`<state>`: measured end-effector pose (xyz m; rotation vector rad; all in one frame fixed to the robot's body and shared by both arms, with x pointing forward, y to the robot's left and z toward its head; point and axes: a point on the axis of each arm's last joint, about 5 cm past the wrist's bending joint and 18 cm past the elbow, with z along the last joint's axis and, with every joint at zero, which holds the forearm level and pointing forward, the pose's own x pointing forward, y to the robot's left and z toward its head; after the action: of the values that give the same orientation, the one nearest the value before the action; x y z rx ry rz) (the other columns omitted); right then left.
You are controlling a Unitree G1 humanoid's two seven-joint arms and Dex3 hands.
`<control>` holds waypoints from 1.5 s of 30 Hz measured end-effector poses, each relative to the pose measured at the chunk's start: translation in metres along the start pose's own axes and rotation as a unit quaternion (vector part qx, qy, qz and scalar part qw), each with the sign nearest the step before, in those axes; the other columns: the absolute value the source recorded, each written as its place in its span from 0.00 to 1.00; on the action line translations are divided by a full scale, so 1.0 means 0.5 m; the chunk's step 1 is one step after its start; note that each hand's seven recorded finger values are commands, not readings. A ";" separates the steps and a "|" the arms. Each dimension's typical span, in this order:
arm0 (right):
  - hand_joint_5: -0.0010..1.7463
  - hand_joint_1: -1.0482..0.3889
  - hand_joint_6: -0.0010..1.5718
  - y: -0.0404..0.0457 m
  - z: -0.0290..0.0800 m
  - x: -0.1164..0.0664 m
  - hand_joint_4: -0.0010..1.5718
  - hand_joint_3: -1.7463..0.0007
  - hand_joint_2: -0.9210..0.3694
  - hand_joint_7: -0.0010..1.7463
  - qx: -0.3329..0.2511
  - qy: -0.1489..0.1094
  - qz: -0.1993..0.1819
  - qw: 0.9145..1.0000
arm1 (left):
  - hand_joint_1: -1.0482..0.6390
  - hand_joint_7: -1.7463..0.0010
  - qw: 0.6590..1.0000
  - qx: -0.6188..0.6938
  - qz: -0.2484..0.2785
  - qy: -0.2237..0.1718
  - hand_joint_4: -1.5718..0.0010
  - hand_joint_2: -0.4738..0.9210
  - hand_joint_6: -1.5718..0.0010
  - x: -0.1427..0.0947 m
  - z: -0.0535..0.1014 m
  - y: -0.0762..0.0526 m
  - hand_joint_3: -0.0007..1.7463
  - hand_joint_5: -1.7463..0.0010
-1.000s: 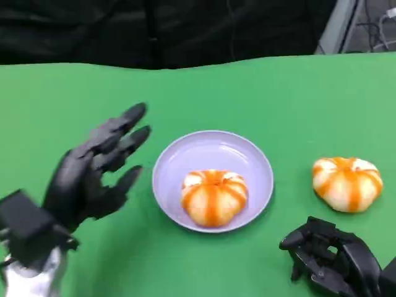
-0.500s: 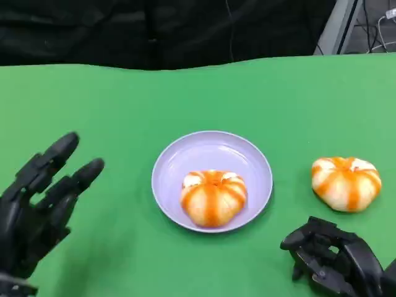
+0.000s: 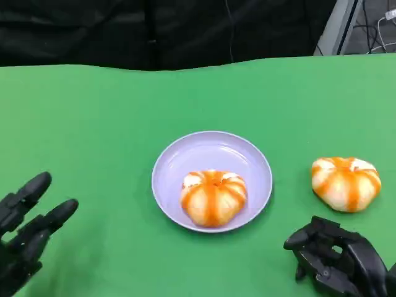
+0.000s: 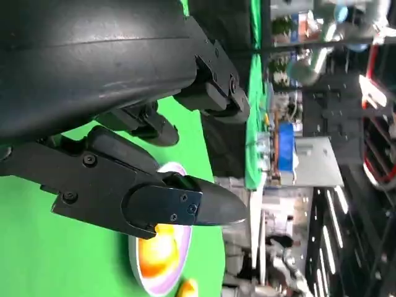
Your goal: Grasp the bread from the table and place it into the plate.
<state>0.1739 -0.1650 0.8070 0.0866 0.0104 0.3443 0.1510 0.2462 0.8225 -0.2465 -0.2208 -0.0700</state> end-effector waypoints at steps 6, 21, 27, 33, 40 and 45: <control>1.00 0.53 0.48 -0.007 -0.001 -0.002 0.43 0.75 0.00 0.65 0.001 0.003 -0.004 1.000 | 0.37 0.98 1.000 -0.010 0.011 -0.002 0.50 1.00 0.61 0.001 -0.006 -0.003 0.15 0.98; 1.00 0.55 0.47 -0.012 -0.001 -0.002 0.41 0.74 0.00 0.64 0.002 0.004 -0.006 1.000 | 0.73 0.99 0.999 -0.014 0.028 0.024 0.45 0.88 0.49 0.008 -0.024 -0.012 0.47 0.99; 1.00 0.55 0.48 -0.013 0.001 0.001 0.41 0.74 0.00 0.64 0.001 0.002 -0.005 1.000 | 0.71 0.98 0.999 0.005 0.031 0.033 0.37 0.89 0.41 0.010 -0.026 -0.014 0.42 0.98; 1.00 0.54 0.47 -0.013 0.001 0.001 0.41 0.74 0.00 0.64 0.002 0.002 -0.005 1.000 | 0.67 0.43 0.996 0.070 0.050 0.029 0.32 0.85 0.31 0.010 -0.026 -0.021 0.49 0.30; 1.00 0.55 0.47 -0.013 0.000 0.001 0.41 0.74 0.00 0.65 0.002 0.003 -0.006 1.000 | 0.66 0.27 0.990 0.128 0.057 0.027 0.35 0.78 0.38 0.008 -0.028 -0.024 0.61 0.15; 1.00 0.54 0.47 -0.012 0.000 0.001 0.41 0.74 0.00 0.65 0.003 0.003 -0.006 1.000 | 0.66 0.24 0.989 0.133 0.054 0.030 0.38 0.77 0.40 0.009 -0.028 -0.024 0.62 0.11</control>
<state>0.1764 -0.1705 0.8064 0.0908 0.0181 0.3333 0.1572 0.2309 0.8130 0.0091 -0.1545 0.0598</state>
